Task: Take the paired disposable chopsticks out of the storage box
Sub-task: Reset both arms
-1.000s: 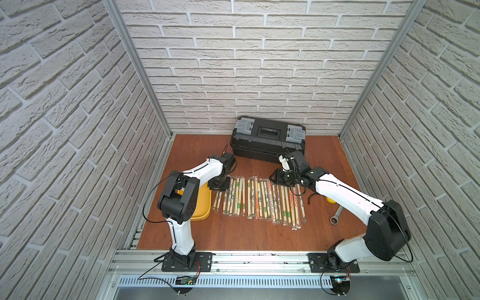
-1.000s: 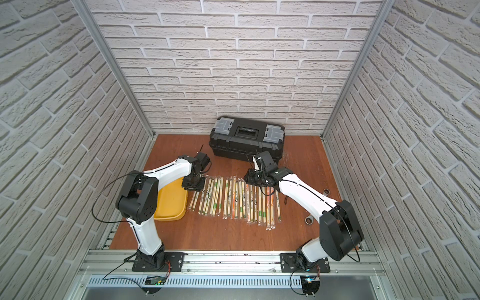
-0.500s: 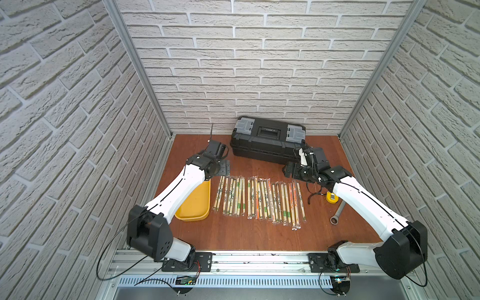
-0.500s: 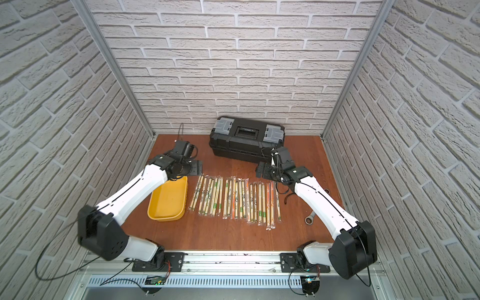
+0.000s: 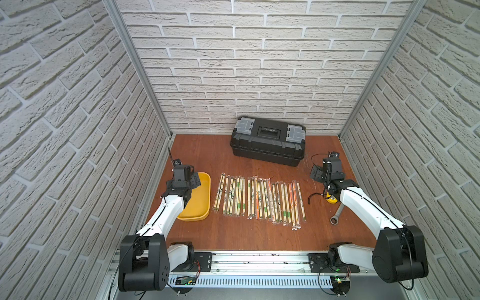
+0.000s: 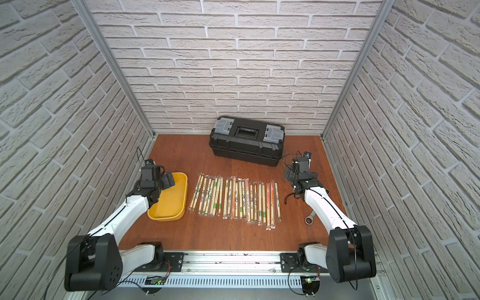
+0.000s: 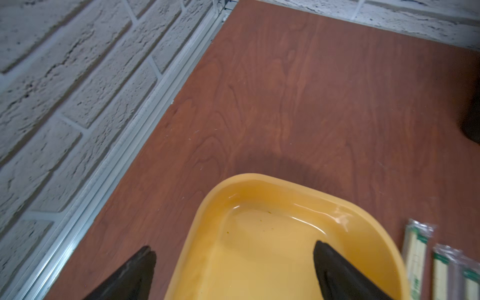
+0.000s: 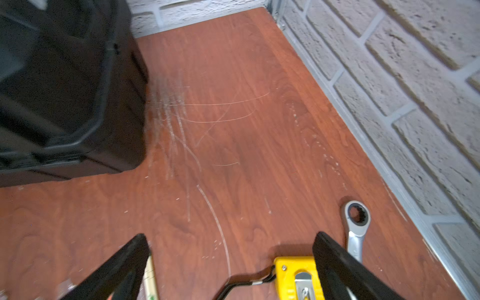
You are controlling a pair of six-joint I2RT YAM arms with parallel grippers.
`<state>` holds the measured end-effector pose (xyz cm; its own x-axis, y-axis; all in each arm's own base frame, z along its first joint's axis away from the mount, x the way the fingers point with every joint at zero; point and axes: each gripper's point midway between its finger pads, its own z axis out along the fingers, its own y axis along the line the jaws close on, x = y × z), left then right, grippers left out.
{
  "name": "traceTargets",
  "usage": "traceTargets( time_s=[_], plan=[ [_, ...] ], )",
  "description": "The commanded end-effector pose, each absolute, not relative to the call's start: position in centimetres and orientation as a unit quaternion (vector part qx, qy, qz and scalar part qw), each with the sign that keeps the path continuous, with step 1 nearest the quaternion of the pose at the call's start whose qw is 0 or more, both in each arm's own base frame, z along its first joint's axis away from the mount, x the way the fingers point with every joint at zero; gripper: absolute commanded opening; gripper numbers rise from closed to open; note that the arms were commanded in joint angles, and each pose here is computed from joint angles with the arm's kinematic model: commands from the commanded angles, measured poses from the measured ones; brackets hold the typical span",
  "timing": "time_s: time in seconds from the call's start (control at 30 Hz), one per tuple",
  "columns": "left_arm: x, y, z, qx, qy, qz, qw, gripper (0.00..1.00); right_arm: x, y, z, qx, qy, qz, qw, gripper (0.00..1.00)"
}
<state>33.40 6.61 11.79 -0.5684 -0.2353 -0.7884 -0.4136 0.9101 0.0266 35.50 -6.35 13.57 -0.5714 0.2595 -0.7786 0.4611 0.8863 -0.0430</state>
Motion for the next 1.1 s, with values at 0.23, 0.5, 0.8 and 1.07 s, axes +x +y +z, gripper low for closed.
traceTargets(
  time_s=[0.23,0.5,0.8,1.07],
  plan=[
    [36.4,8.4,10.6,-0.169,0.826,0.112,0.526,0.98,39.4,-7.1,10.4,0.142,0.829,-0.080,0.535,1.00],
    [38.0,6.1,10.9,-0.091,0.797,0.083,0.592,0.98,39.1,-1.0,9.9,-0.004,0.809,-0.036,0.586,1.00],
    [39.2,5.3,8.9,-0.068,0.813,0.078,0.572,0.98,39.6,-1.3,9.4,0.002,0.823,-0.038,0.566,1.00],
    [39.2,5.3,8.9,-0.067,0.816,0.080,0.569,0.98,39.6,-1.0,9.2,-0.005,0.828,-0.036,0.560,0.99]
  ],
)
